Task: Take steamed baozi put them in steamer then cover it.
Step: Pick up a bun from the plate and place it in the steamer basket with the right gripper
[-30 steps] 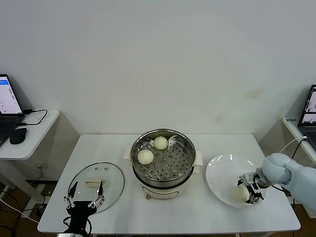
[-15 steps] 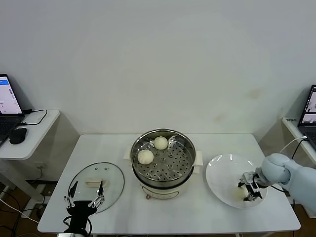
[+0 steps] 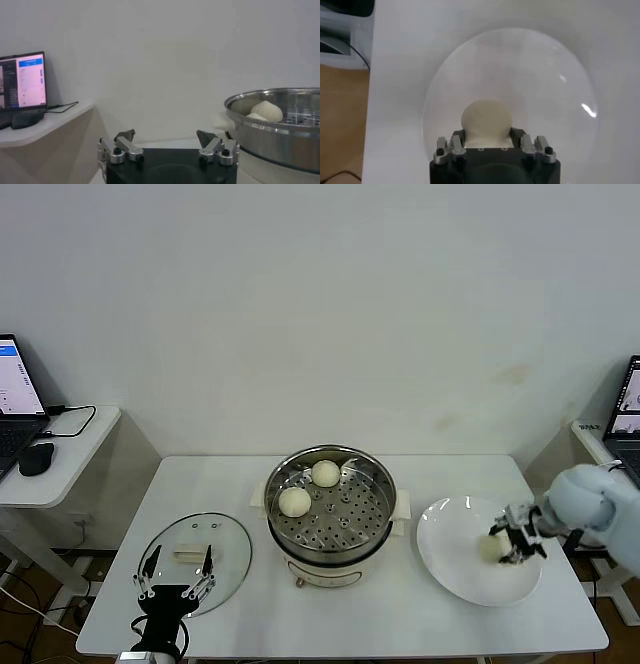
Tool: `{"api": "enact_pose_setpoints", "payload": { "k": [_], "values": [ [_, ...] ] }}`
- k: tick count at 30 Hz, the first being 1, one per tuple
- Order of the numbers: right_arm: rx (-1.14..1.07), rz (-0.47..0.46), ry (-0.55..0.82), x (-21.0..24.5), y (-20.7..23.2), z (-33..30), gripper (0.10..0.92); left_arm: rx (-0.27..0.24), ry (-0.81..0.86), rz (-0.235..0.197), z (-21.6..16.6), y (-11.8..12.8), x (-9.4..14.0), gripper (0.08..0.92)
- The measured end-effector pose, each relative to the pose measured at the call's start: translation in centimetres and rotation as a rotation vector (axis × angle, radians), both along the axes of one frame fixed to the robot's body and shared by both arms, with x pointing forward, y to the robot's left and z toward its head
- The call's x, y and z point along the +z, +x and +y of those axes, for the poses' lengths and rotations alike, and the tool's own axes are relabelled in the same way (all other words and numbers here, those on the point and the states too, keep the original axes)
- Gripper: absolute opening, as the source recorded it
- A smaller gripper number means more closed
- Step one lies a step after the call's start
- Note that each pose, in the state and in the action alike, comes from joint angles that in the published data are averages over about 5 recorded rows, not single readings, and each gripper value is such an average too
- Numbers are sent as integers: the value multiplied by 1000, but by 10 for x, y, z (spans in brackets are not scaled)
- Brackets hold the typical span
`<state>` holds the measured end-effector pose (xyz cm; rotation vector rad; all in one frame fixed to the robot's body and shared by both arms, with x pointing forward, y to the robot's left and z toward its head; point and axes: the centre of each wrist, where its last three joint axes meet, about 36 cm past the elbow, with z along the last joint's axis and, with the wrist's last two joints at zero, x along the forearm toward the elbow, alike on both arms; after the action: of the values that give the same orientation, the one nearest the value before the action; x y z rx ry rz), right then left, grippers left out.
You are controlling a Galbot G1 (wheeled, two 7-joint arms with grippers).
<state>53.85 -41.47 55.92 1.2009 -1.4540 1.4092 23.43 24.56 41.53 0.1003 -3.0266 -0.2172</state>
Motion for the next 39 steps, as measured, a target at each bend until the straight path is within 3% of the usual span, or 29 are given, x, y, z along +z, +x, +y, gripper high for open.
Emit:
{"api": "enact_pose_setpoints", "payload": {
  "k": [11, 17, 26, 39],
  "values": [
    [81, -173, 115, 109, 41, 49, 576, 1, 6, -7, 4, 0, 5, 823],
    [229, -204, 167, 145, 54, 113, 577, 12, 0, -9, 3, -1, 5, 823],
    [490, -141, 165, 132, 54, 205, 577, 29, -7, -16, 4, -3, 8, 823],
    [829, -83, 21, 85, 53, 287, 577, 58, -24, -27, 3, -2, 10, 823]
  ]
}}
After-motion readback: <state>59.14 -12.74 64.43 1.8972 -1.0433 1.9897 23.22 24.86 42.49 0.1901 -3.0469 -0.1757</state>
